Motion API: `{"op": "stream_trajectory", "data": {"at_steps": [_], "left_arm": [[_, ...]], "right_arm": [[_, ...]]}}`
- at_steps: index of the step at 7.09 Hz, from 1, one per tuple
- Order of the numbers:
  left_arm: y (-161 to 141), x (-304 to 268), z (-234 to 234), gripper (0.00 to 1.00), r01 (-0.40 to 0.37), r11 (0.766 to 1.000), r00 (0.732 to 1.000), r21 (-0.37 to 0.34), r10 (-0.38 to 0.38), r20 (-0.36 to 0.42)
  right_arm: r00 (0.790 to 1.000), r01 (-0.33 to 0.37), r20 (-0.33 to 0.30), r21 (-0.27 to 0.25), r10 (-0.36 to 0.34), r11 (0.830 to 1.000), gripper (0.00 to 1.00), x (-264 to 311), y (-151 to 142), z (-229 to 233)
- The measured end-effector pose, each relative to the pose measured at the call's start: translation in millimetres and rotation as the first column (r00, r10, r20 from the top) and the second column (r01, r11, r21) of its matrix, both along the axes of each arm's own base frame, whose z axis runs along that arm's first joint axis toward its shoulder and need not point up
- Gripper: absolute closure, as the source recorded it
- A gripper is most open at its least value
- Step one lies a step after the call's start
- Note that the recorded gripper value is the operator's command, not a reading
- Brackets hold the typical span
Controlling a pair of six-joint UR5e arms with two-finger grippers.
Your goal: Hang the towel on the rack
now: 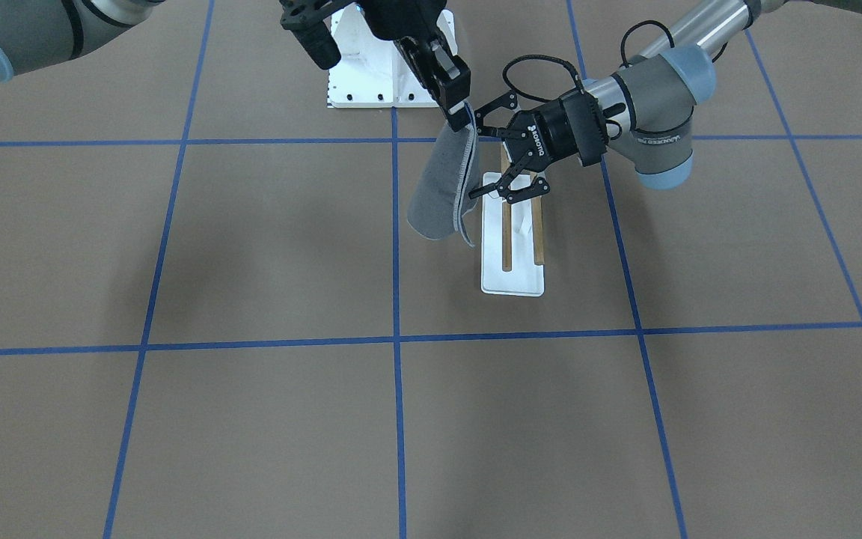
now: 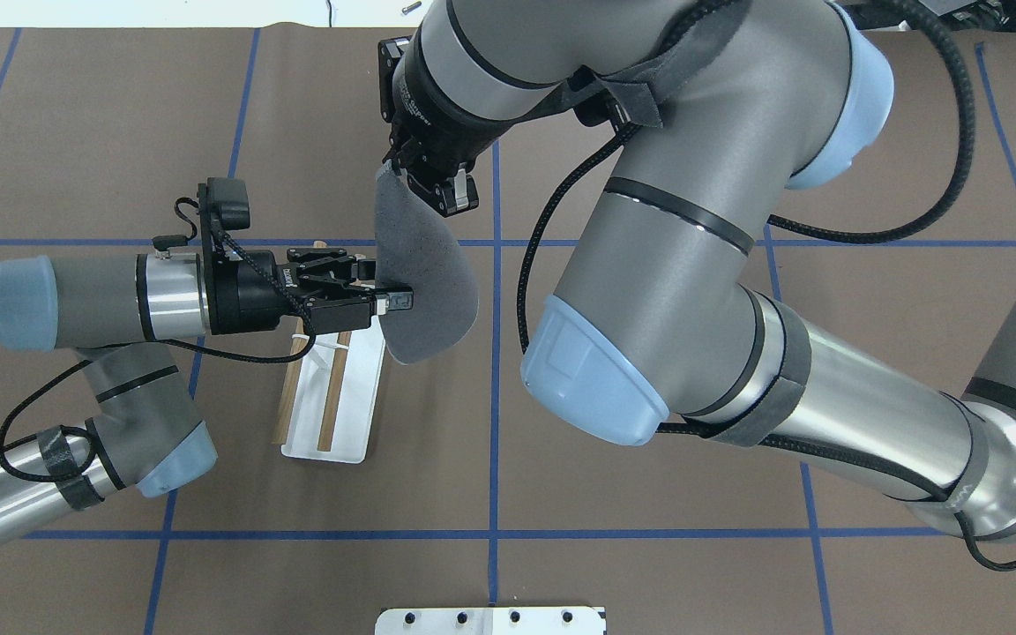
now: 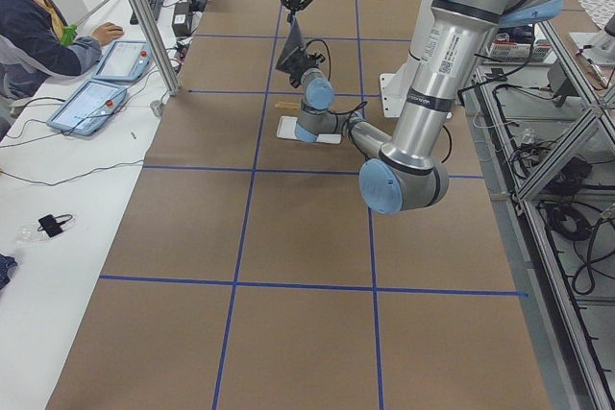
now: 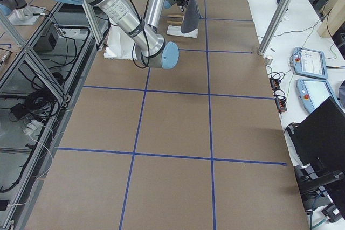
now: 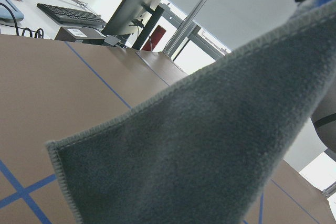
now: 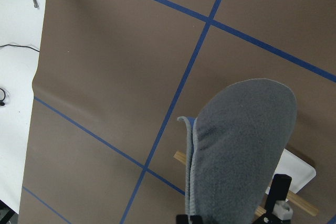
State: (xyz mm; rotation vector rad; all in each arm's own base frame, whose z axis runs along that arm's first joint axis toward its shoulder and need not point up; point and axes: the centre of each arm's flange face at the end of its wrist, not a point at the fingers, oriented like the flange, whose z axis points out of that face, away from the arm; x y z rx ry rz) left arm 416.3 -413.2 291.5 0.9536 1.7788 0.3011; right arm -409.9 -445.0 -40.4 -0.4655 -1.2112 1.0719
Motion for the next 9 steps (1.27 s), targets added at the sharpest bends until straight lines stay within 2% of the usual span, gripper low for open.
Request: {"op": "stream_trajectory", "data": {"at_steps": [2, 3, 4, 5, 7, 8, 9], "left_arm": [[-1, 2, 9, 0.75, -0.001, 1.000, 1.000, -0.007, 0.001, 0.013], [-1, 3, 12, 0.72, -0.001, 1.000, 1.000, -0.009, 0.001, 0.016], [-2, 4, 14, 0.75, -0.001, 1.000, 1.000, -0.011, 0.001, 0.020], [-2, 5, 16, 1.00, -0.001, 1.000, 1.000, -0.014, 0.001, 0.023], [-3, 5, 19, 1.00, -0.002, 1.000, 1.000, -0.017, 0.003, 0.028], [-2, 5, 21, 1.00, -0.005, 1.000, 0.999, -0.019, 0.006, 0.033], [-1, 3, 26, 1.00, -0.008, 1.000, 0.999, -0.023, 0.009, 0.041]], "right_arm": [[1.000, 0.001, 0.007, 0.001, -0.001, 1.000, 1.00, 1, 1, -4], [1.000, 0.004, 0.015, 0.001, -0.004, 1.000, 1.00, 2, 3, -8], [1.000, 0.007, 0.023, 0.000, -0.007, 1.000, 1.00, 4, 4, -13], [1.000, 0.007, 0.028, -0.003, -0.007, 1.000, 1.00, 5, 4, -16], [1.000, 0.006, 0.031, -0.005, -0.006, 1.000, 1.00, 6, 4, -16], [1.000, 0.005, 0.030, -0.003, -0.005, 1.000, 0.02, 6, 3, -16], [1.000, 0.007, 0.025, 0.004, -0.007, 1.000, 0.00, 7, 3, -15]]}}
